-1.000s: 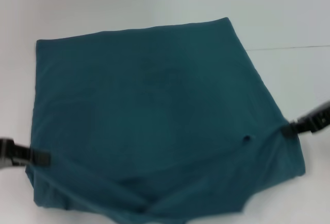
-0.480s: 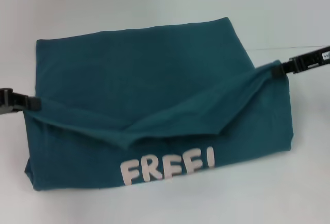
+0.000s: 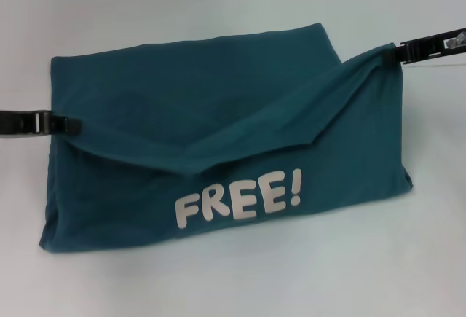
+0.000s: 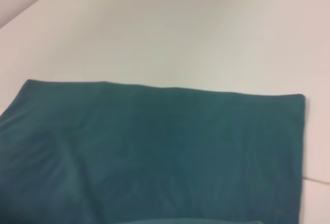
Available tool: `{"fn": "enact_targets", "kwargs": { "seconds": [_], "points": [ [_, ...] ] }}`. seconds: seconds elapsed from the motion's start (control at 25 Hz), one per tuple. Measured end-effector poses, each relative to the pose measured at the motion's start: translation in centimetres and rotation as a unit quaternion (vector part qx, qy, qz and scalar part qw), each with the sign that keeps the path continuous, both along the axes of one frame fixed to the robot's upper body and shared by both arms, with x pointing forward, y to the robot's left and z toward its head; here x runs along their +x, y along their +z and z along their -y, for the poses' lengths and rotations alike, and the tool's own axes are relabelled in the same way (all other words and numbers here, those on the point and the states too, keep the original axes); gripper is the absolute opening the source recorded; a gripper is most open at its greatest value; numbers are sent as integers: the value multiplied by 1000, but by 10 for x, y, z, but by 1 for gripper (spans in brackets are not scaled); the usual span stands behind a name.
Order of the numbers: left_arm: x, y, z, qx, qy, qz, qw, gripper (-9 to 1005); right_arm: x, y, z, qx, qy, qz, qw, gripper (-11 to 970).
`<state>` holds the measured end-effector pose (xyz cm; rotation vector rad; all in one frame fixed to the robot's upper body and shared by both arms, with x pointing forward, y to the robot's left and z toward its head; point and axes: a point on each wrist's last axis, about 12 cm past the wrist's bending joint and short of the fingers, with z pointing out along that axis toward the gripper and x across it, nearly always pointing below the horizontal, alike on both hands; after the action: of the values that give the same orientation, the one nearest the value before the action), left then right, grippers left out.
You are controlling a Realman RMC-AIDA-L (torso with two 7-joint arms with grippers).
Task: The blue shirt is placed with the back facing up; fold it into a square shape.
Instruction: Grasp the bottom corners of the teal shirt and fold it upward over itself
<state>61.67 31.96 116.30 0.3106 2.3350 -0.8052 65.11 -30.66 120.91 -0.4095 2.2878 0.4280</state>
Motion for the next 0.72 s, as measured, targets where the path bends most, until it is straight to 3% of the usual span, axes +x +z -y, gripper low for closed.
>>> {"fn": "enact_targets", "kwargs": {
  "seconds": [0.44, 0.72],
  "points": [
    [22, 12, 14, 26, 7, 47, 999, 24, 16, -24, -8, -16, -39, 24, 999, 67],
    [33, 8, 24, 61, 15, 67, 996, 24, 26, -40, -19, -21, -58, 29, 998, 67]
  ]
}}
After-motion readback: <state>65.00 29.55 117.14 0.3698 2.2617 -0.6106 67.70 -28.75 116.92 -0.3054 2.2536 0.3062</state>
